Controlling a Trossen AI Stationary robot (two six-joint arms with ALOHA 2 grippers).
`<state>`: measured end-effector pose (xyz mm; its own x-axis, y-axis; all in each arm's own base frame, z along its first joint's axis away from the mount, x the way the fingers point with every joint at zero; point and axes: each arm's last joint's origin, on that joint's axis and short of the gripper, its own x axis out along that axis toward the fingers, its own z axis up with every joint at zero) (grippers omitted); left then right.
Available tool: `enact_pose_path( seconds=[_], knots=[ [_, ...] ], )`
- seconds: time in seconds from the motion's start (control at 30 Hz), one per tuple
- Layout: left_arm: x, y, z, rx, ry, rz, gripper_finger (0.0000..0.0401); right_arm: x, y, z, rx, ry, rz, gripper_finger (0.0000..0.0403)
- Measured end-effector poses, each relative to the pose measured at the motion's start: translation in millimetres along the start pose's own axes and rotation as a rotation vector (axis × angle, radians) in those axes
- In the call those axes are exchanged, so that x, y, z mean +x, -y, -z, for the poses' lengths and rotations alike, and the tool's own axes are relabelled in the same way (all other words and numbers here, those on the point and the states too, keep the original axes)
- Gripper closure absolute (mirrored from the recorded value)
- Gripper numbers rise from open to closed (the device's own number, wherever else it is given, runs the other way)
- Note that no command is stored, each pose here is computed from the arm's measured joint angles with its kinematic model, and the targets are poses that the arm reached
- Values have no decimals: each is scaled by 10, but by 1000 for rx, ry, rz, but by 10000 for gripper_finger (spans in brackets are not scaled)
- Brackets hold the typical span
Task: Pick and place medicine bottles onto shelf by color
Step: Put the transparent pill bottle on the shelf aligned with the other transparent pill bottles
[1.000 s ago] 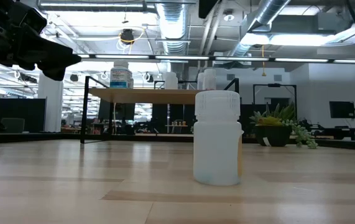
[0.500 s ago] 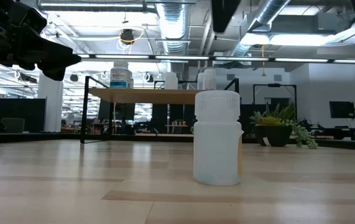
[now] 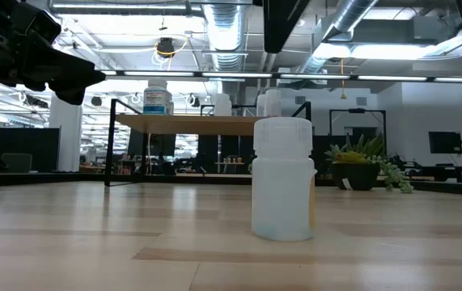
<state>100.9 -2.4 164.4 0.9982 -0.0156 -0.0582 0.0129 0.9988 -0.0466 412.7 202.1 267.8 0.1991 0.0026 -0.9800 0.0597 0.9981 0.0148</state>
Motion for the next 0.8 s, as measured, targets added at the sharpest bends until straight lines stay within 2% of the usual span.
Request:
enact_pose_path(
  seconds=[0.43, 0.8],
  knots=[
    [0, 0, 0, 1, 0, 0, 269, 379, -306, 49, -23, -36, -22, 184],
    [0, 0, 0, 0, 0, 0, 269, 359, -303, 53, 33, -25, -3, 184]
  ],
)
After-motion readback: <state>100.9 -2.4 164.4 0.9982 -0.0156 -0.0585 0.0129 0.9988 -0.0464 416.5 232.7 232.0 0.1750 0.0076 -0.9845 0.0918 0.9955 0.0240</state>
